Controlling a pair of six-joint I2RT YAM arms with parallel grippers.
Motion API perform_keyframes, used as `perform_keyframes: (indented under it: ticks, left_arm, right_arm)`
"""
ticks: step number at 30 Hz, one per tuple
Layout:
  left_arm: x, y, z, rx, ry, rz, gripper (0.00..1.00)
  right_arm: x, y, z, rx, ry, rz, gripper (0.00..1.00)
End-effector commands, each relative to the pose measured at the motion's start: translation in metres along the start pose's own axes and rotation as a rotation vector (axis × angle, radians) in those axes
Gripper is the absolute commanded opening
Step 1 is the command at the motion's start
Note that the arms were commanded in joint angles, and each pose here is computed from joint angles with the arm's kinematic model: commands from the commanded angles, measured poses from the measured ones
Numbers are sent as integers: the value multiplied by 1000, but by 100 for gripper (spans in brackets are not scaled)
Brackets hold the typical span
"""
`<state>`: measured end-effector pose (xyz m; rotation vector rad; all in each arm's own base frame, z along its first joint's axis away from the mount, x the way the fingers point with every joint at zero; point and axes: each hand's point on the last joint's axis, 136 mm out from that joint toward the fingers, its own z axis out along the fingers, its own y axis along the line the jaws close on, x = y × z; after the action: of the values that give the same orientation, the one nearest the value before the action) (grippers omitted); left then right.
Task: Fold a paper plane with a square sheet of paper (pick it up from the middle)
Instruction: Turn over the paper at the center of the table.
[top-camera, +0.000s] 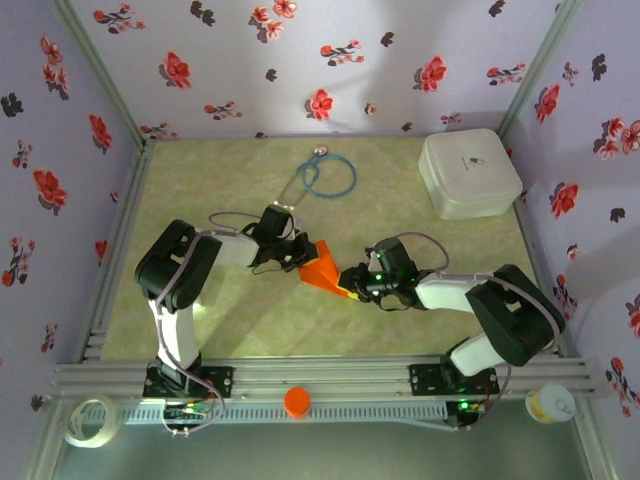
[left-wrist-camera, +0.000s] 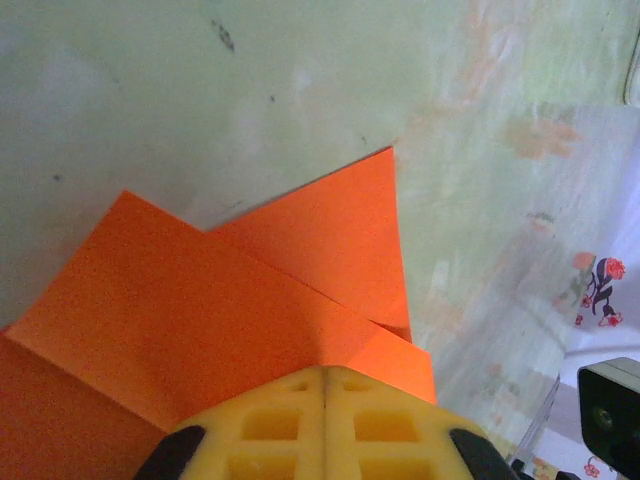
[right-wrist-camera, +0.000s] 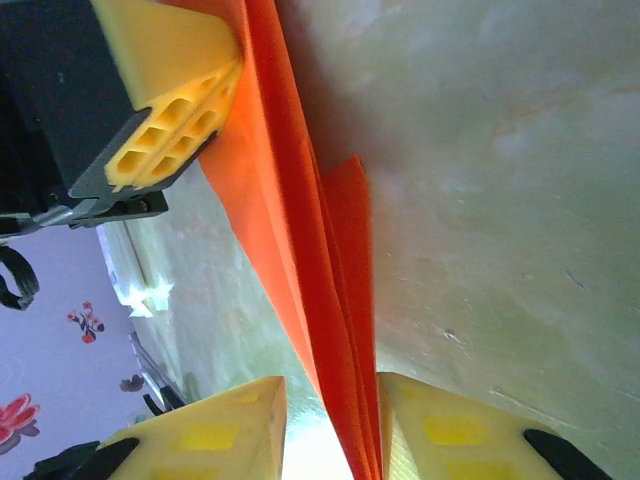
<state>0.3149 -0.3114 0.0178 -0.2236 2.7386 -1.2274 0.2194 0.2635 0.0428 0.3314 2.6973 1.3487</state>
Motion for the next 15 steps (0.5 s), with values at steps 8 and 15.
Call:
perform_keyframes:
  ticks: [8,15]
  left_arm:
    - [3,-1,-8,-31,14,-25,0]
    - [-5,-35,-28,24,-33,26,19]
  right_arm:
    - [-2,5,-1,-51,-3,-16,13]
    - [-1,7,-5,-59,-9,-38,4]
